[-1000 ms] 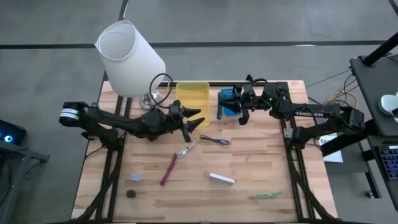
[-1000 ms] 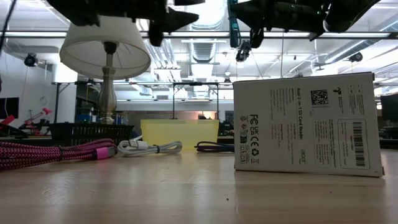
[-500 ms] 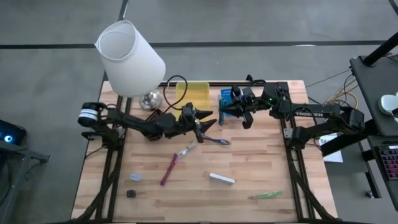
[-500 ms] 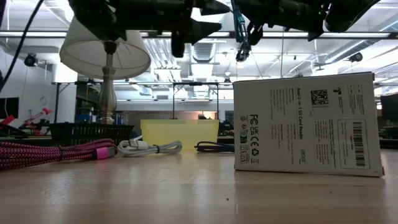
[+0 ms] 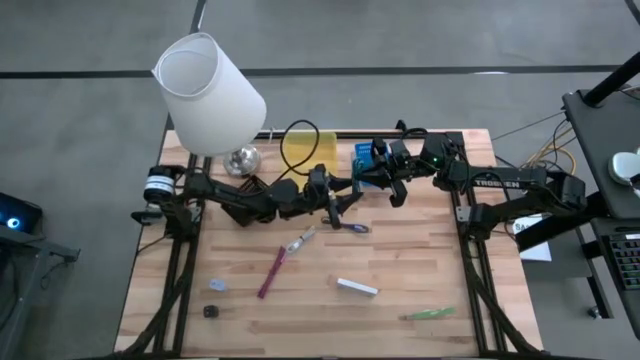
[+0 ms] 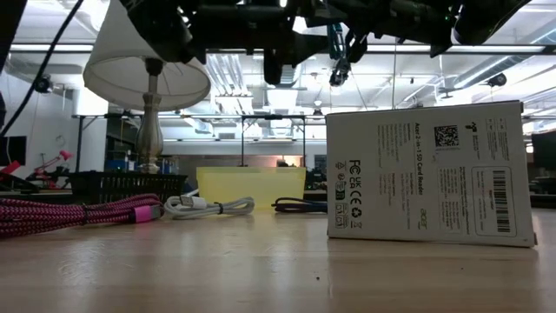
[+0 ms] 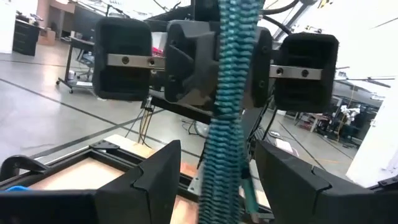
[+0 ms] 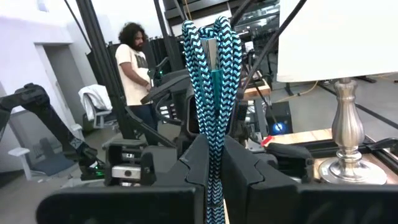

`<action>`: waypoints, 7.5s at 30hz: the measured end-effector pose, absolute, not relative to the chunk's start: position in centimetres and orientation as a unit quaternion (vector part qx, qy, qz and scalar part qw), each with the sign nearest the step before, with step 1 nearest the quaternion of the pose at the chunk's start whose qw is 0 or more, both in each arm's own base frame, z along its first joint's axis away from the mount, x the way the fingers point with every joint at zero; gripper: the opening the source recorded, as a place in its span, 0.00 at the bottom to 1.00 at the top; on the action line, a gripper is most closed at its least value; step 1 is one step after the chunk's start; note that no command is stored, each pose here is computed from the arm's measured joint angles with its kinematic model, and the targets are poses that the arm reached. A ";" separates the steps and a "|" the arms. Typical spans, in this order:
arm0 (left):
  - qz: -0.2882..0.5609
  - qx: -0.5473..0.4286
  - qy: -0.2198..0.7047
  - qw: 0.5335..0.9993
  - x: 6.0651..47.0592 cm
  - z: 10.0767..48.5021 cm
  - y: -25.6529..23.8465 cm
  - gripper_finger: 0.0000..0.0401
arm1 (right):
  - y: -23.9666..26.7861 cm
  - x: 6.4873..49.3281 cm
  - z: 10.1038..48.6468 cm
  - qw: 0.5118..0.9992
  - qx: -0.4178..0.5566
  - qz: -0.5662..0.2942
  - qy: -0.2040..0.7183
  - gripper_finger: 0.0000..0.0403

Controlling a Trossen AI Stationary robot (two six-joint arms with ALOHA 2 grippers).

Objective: Pick and place items into bin
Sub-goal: Put the blue charger cable into the yellow bin, then put the violet charger cable into the yellow bin

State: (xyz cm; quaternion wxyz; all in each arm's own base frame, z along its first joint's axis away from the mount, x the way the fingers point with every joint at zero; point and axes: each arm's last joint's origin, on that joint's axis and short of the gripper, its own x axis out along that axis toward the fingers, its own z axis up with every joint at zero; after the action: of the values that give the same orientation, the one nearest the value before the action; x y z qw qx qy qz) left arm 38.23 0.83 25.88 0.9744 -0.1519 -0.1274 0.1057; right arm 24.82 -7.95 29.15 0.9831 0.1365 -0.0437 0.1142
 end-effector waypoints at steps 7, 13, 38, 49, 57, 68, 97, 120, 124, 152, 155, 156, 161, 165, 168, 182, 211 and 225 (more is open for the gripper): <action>0.113 -0.152 -0.129 0.973 38.2 25.9 1.4 0.48 | -8.0 24.8 29.2 0.983 0.136 0.115 -0.044 0.03; 0.114 -0.152 -0.127 0.974 38.2 25.8 1.5 0.35 | -8.0 24.8 29.2 0.983 0.136 0.115 -0.044 0.03; 0.152 -0.175 -0.009 0.973 35.5 27.7 3.3 0.03 | -8.3 24.6 28.2 0.982 0.165 0.094 0.010 0.26; 0.250 -0.232 0.071 0.937 32.6 28.2 5.4 0.03 | -8.9 24.4 27.8 0.983 0.163 0.083 0.024 0.24; 0.350 -0.300 0.131 0.878 31.5 26.1 6.3 0.03 | -8.9 24.4 27.1 0.979 0.180 0.076 0.058 0.21; 0.450 -0.360 0.129 0.807 31.4 23.5 6.8 0.03 | -8.9 24.4 27.0 0.978 0.186 0.074 0.063 0.19; 0.525 -0.324 0.198 0.762 31.3 19.2 7.2 0.16 | -8.9 24.4 26.9 0.975 0.198 0.073 0.067 0.19; 0.051 -0.062 0.131 0.988 35.8 23.8 4.2 0.28 | -8.9 24.3 27.0 0.976 0.194 0.072 0.063 0.19; 0.035 -0.021 0.152 0.988 35.7 23.4 3.6 0.28 | -8.8 24.1 27.2 0.977 0.192 0.073 0.060 0.19; 0.003 0.013 0.350 0.937 37.3 13.9 2.1 0.28 | -8.8 24.1 27.3 0.977 0.192 0.073 0.059 0.19; 0.005 0.013 0.348 0.937 37.4 13.9 2.1 0.28 | -8.8 24.1 27.3 0.977 0.193 0.073 0.059 0.19; 0.006 0.015 0.349 0.937 37.4 13.9 2.2 0.28 | -8.8 24.1 27.3 0.977 0.193 0.073 0.059 0.19; 0.031 0.023 0.355 0.934 37.3 13.7 2.3 0.28 | -8.8 24.1 27.3 0.977 0.193 0.073 0.059 0.19; 0.046 0.029 0.361 0.931 37.3 13.4 2.4 0.28 | -8.8 24.1 27.3 0.977 0.192 0.073 0.059 0.19; 0.046 0.029 0.362 0.930 37.3 13.2 2.4 0.28 | -8.8 24.1 27.3 0.977 0.191 0.073 0.059 0.19; 0.045 0.028 0.372 0.927 37.4 12.6 2.4 0.06 | -8.8 24.1 27.3 0.977 0.191 0.073 0.059 0.19; 0.234 0.042 0.284 0.929 38.2 21.7 3.6 0.00 | -8.8 24.1 27.3 0.977 0.192 0.073 0.059 0.19; 0.373 0.010 0.361 0.855 35.0 21.4 4.4 0.00 | -8.8 24.1 27.3 0.977 0.193 0.073 0.060 0.19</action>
State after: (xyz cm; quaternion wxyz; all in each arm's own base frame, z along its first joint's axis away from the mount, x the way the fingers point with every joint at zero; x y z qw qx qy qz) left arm 35.03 4.42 21.43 0.8546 0.0104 0.3610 0.3732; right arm 24.05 -8.81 27.28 0.9765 0.1935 0.0603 0.0730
